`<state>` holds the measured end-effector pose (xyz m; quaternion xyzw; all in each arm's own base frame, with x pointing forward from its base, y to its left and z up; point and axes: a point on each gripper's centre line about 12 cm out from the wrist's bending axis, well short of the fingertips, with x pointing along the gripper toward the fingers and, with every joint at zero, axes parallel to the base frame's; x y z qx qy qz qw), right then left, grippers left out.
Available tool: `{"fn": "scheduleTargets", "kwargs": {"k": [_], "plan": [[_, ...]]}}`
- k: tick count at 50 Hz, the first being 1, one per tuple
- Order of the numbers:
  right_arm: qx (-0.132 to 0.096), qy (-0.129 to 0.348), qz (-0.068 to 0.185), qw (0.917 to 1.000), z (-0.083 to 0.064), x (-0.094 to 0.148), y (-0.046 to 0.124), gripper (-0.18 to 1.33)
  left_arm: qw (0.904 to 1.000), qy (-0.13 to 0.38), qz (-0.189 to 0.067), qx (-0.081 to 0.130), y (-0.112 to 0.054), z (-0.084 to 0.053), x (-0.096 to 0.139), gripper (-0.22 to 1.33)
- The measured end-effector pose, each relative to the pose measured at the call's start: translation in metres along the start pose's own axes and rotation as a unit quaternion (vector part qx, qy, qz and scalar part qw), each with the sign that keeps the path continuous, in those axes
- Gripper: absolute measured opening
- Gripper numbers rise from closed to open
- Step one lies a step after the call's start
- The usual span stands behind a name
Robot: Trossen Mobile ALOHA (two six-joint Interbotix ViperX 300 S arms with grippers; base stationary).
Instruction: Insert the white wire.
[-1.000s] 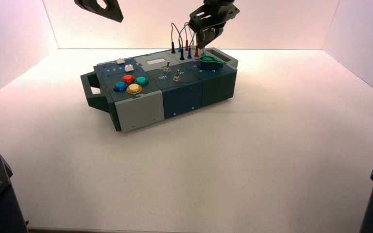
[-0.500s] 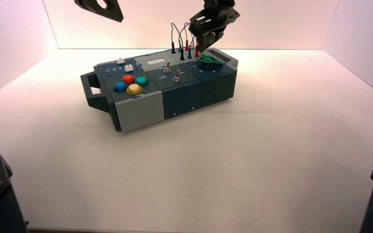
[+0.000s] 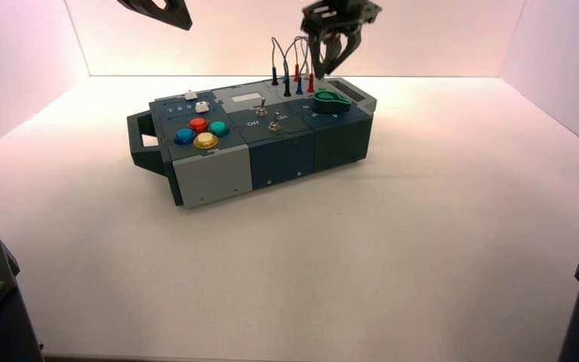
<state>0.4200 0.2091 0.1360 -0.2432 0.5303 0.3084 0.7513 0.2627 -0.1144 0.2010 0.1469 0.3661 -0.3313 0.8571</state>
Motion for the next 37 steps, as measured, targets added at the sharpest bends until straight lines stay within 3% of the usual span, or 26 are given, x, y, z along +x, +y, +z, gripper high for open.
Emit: {"fn": "scheduleTargets", "kwargs": {"k": [20,37], "plan": [[-0.003,-0.006,0.002,1.0000,0.003,-0.054,0.004,0.72,1.0000,-0.006,0.005,-0.001,0.002,0.001,-0.004,-0.16],[0.003,0.009,0.007,0.9999,-0.006,-0.048,0.007,0.68,1.0000,-0.006,0.005,-0.001,0.002,0.001,-0.004,-0.16]]}}
